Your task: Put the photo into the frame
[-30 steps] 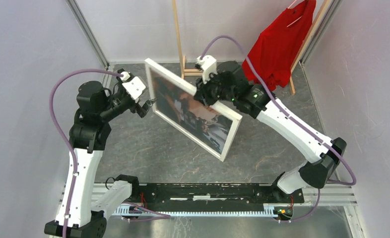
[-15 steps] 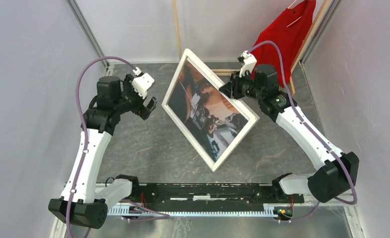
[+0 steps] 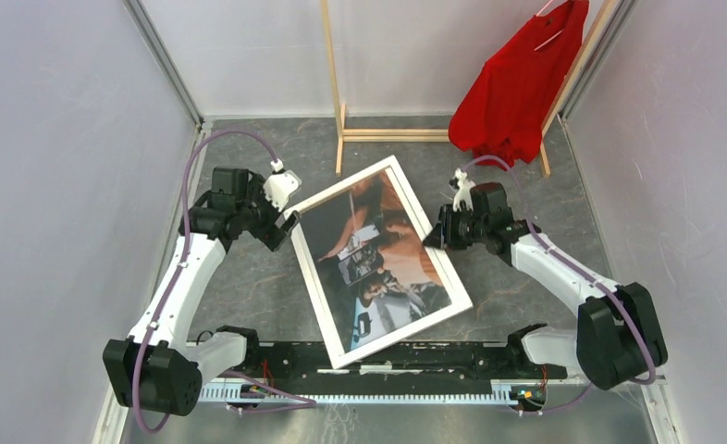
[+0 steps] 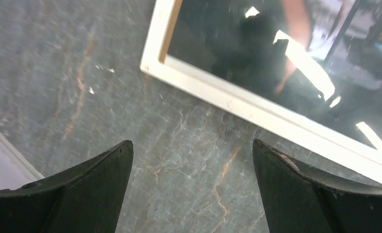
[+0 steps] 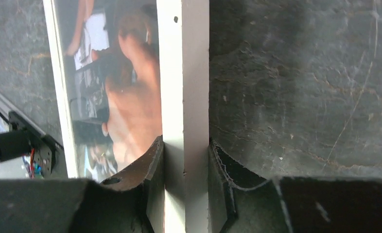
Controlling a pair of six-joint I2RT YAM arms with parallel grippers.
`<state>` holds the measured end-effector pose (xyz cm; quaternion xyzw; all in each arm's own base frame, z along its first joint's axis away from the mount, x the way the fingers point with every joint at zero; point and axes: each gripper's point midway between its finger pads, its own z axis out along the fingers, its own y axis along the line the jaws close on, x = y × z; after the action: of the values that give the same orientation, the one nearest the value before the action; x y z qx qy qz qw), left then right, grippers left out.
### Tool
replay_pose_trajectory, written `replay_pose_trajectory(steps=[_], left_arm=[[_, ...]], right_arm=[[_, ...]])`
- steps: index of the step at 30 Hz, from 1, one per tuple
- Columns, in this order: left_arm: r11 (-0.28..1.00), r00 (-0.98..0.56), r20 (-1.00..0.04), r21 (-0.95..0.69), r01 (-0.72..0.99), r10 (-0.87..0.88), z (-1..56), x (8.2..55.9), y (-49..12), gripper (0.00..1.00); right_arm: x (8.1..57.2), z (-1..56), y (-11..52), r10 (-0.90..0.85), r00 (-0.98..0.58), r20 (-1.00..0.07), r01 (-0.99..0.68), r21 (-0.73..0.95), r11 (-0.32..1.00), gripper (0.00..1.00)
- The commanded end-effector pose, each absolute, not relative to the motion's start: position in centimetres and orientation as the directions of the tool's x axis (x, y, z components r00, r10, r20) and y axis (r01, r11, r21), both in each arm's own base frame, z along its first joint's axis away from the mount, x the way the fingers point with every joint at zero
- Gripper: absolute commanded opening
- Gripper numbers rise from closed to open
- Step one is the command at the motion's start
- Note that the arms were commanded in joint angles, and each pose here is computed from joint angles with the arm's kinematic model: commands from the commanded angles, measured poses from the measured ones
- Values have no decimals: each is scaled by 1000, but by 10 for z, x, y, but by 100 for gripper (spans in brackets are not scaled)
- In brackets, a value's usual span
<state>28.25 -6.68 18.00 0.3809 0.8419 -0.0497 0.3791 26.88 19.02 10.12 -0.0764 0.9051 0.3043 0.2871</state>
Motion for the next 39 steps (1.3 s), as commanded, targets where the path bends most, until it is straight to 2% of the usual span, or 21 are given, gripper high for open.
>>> replay_pose_trajectory(steps=[1,5,11,17,21,25,27,28,29,30,34,39], left_arm=[[678,-431,-615,243,693,660,159,282,-54,97],[677,-424,-622,242,695,658,157,283,-55,97],[680,-418,-636,237,694,649,161,286,-58,97],[689,-420,-652,222,690,631,164,286,-61,97],[689,-416,-654,227,688,631,166,286,-61,96],[688,-413,-658,226,689,630,168,286,-62,97],[689,-416,-658,221,690,628,167,286,-62,97],[690,-417,-658,219,690,626,168,286,-63,97],[691,-420,-658,216,690,625,167,286,-63,97],[694,-423,-659,212,688,622,167,286,-63,97],[706,-440,-665,191,682,604,164,286,-65,100],[758,-474,-689,169,630,548,164,296,-64,100]], right_arm=[[267,81,165,119,-793,-597,-221,465,857,0],[261,51,137,192,-789,-584,-103,433,896,0],[270,26,122,174,-800,-574,-63,370,927,3],[291,16,114,228,-787,-573,3,366,931,3],[310,22,117,215,-774,-595,-15,357,934,12],[327,30,117,185,-765,-616,-37,330,943,26],[332,32,121,153,-777,-611,-66,320,945,42],[330,31,120,131,-792,-597,-75,308,948,58],[331,32,119,111,-793,-599,-88,292,952,95],[331,33,117,97,-794,-600,-92,276,957,98],[330,47,100,65,-770,-635,-77,192,978,98],[330,74,65,83,-662,-745,33,82,996,98]])
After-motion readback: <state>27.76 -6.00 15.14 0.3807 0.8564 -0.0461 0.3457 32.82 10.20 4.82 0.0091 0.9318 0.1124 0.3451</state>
